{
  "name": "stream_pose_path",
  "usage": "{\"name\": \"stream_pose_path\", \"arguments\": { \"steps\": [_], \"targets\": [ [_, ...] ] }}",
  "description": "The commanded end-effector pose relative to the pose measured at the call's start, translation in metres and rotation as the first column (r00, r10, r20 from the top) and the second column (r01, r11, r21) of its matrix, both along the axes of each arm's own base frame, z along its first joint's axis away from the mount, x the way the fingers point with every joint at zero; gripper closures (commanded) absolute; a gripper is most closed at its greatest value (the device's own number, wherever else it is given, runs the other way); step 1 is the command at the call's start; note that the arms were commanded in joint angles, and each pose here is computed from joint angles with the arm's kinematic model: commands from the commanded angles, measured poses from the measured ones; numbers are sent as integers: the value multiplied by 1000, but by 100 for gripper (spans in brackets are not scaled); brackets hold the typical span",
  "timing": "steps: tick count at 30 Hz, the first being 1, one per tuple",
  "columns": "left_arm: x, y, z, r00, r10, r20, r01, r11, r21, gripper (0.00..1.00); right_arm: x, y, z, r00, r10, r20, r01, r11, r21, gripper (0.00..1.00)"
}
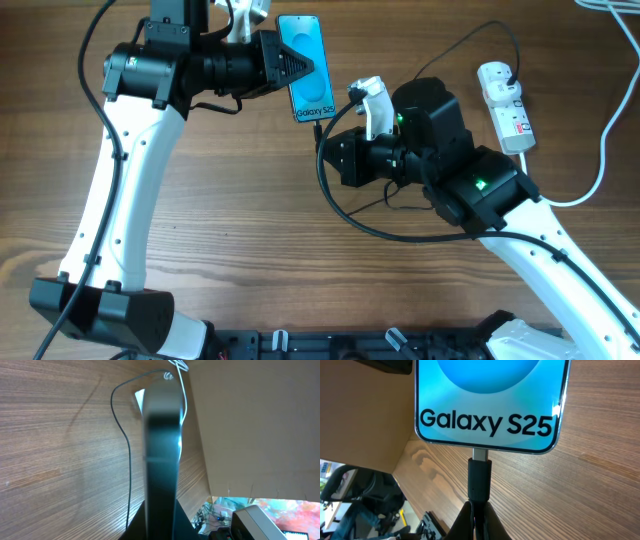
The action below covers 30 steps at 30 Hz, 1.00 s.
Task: Plug charger to phone and switch on socket
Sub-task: 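Push the plug upward into the phone's port with the right gripper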
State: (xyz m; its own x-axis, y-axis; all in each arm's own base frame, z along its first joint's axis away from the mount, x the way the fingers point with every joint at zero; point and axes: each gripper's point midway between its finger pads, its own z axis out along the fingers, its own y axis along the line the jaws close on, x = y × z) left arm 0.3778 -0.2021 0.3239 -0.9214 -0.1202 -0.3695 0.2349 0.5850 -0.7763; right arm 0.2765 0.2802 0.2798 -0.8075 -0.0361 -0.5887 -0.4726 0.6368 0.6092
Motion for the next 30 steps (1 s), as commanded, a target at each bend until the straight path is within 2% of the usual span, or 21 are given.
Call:
{"name": "stream_pose_path", "arguments": {
  "steps": [1,30],
  "targets": [
    [-6,-5,3,999,-32,-6,32,999,-23,96,3,2,8,1000,-6,18,6,1000,14,96],
    [-7,-6,4,998,-54,18,55,998,-19,96,0,0,3,1000,-6,-3,6,1000,-3,96]
  ]
}}
